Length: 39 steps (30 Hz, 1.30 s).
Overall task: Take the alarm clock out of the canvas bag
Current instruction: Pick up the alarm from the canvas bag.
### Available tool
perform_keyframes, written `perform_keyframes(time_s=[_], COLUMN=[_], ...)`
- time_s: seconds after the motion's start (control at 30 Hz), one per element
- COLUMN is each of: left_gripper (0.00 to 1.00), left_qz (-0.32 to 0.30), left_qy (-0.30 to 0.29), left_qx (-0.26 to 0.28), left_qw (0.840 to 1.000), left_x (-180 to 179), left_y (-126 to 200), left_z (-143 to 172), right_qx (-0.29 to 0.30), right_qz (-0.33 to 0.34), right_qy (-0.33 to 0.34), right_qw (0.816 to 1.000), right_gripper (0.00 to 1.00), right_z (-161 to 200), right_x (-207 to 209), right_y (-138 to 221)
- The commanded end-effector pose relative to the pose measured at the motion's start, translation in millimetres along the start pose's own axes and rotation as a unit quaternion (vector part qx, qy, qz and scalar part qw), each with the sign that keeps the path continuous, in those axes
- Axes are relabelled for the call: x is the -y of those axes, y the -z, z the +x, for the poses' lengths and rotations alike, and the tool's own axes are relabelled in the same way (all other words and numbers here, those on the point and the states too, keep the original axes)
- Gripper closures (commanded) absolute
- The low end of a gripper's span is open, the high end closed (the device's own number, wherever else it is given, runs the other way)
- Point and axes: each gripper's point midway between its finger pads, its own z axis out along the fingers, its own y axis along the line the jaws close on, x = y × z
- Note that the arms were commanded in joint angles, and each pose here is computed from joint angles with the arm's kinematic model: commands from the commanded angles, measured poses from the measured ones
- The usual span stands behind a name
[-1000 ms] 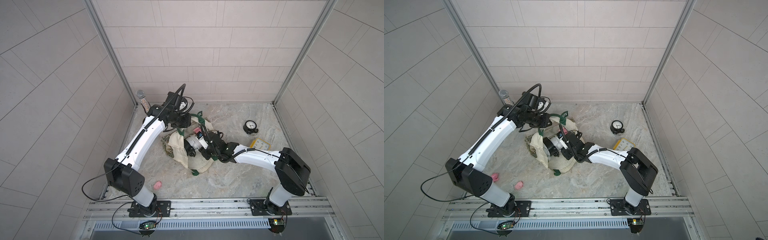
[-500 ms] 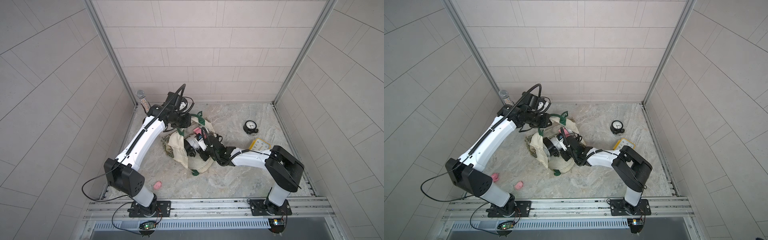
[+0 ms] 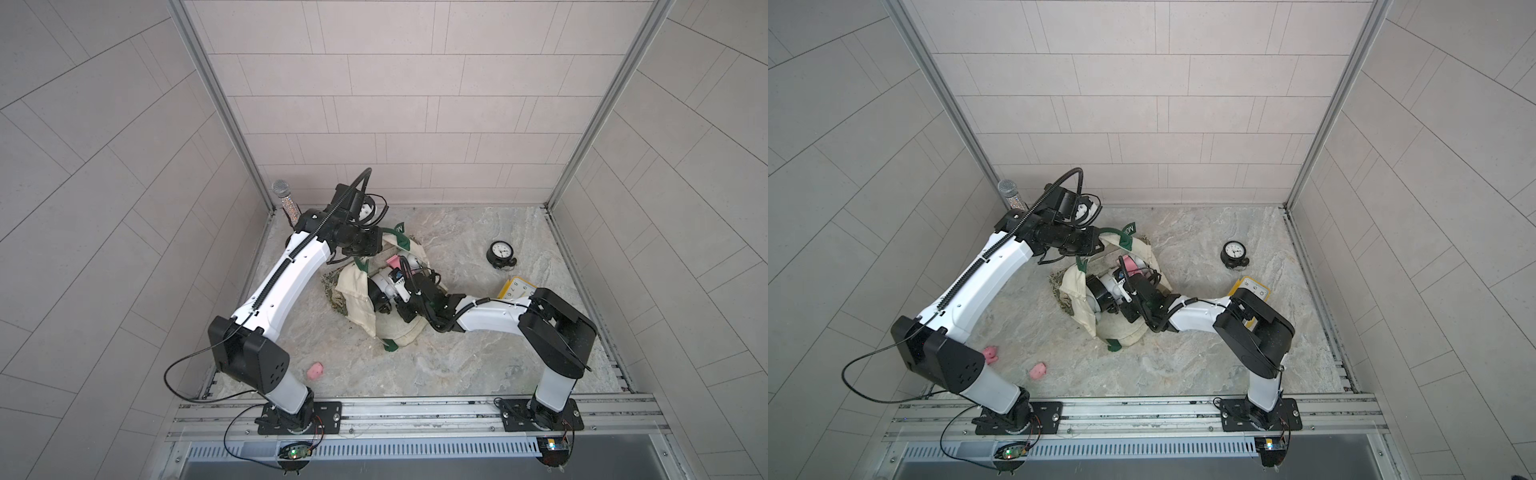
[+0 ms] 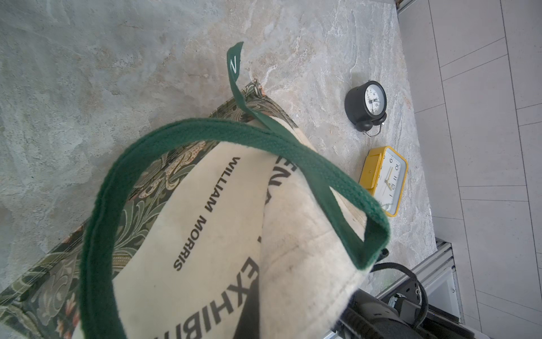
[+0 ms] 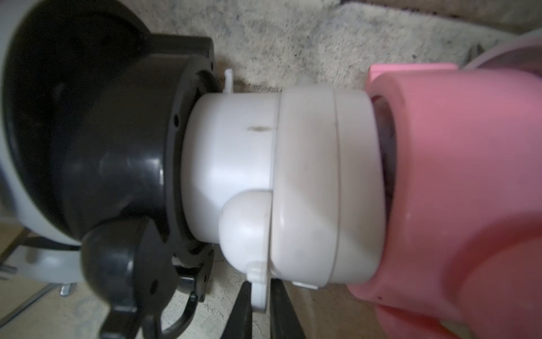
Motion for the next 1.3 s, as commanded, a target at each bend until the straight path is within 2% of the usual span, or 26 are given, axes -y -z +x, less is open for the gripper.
perform_keyframes(time_s=[0.0,0.1,0.57,1.1,1.27], left_gripper=[1.0,1.0,1.0,1.0,1.0], left_qz=[0.038,0.037,0.024,0.03,0.028], left_qy=[-0.012,-0.013,0.0,0.009,0.009], left_qx=[0.027,0.029,0.049,0.043,0.041], left_qw=[0.999,0.999,0.999,0.999,0.999], left_x=[21.9,21.8,13.8,12.7,10.7], left_y=[16.8,16.7,21.8,18.6,17.9], left_z=[-13.8,-14.7,-25.6,-25.7,-22.9], right_qx=[0.027,0.034,0.004,-0.004,0.014], right_qz=[0.001,-0.003,-0.034,0.015,0.022], right_qy=[-0.007,-0.005,0.029,0.067,0.074], right_qw=[1.0,0.999,0.999,0.998,0.997], right_gripper=[0.93,1.0,1.0,1.0,1.0], right_z=[-19.0,-23.2,-23.4,-19.4,-32.5], right_x=[-1.5,-2.4,-10.6,11.2,15.1], right_y=[3.4,10.0,47.6,94.9,114.1])
